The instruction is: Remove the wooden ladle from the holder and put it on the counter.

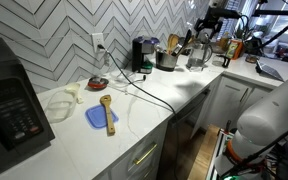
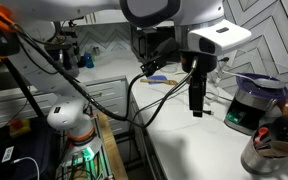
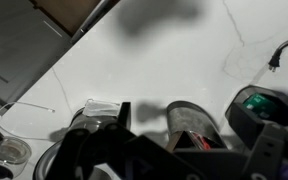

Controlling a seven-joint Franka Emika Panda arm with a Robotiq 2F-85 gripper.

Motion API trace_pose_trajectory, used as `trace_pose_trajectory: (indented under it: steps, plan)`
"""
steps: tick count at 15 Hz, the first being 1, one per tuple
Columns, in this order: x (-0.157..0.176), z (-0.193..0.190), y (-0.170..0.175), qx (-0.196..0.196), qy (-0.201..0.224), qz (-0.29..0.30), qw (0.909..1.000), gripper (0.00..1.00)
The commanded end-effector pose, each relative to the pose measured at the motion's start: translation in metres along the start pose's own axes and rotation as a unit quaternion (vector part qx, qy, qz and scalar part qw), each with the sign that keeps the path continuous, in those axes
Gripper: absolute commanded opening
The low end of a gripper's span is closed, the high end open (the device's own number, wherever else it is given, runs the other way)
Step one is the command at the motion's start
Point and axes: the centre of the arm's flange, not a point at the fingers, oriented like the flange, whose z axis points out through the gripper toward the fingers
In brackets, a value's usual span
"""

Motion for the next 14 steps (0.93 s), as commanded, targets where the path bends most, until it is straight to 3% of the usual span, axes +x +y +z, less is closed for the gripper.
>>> trace_pose_trajectory:
  steps: [1,5,8,13,14]
  plan:
    - [0.051,-0.022,0.021,0.038,-0.006,0.090,0.9952,1.00]
    - [0.093,-0.022,0.038,0.076,-0.013,0.164,0.9834,1.00]
    - [0.124,-0.008,0.054,0.070,-0.011,0.219,0.9730,1.00]
    - [0.163,0.009,0.085,0.054,0.010,0.346,0.9366,1.00]
    - [0.167,0.013,0.086,0.046,0.018,0.357,0.9327,1.00]
